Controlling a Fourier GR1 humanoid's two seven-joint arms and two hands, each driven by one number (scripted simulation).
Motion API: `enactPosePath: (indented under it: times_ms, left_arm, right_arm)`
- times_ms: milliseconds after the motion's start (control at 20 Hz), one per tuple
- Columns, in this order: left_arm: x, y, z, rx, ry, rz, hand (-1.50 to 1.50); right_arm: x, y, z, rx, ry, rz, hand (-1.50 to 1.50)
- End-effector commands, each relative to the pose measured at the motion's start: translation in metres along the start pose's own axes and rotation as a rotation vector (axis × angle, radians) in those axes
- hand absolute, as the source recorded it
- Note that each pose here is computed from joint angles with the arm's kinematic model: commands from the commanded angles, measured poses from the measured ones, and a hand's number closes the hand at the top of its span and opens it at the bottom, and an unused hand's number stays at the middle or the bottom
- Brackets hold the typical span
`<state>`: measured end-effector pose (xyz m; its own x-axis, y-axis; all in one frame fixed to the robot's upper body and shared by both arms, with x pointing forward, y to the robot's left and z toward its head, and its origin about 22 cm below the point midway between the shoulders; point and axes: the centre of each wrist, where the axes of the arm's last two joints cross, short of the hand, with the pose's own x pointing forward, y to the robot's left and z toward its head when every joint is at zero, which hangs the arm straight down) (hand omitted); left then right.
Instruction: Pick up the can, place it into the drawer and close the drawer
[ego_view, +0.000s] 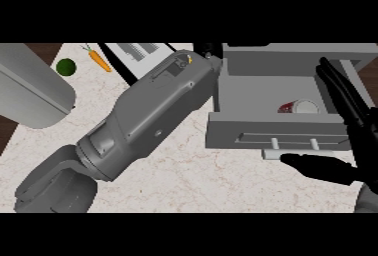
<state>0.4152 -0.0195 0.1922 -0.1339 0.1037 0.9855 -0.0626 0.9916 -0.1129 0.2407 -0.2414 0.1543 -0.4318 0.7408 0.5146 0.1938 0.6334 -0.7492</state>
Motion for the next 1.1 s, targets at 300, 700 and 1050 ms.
enactPosePath:
  times_ms: [300,700,1050]
  left_arm:
    - [0.011,0.031,-0.009,0.03,-0.017,-0.04,-1.5]
    - [0.01,0.069,-0.015,0.059,-0.02,-0.034,-1.5]
    - [0.019,0.101,-0.01,0.06,0.003,-0.049,-1.5]
  right_arm:
    - [-0.026,0.057,-0.069,0.156,-0.039,0.254,-1.5]
    - [-0.053,0.124,-0.09,0.178,0.015,0.374,-1.5]
    - [-0.091,0.148,-0.087,0.195,0.066,0.478,-1.5]
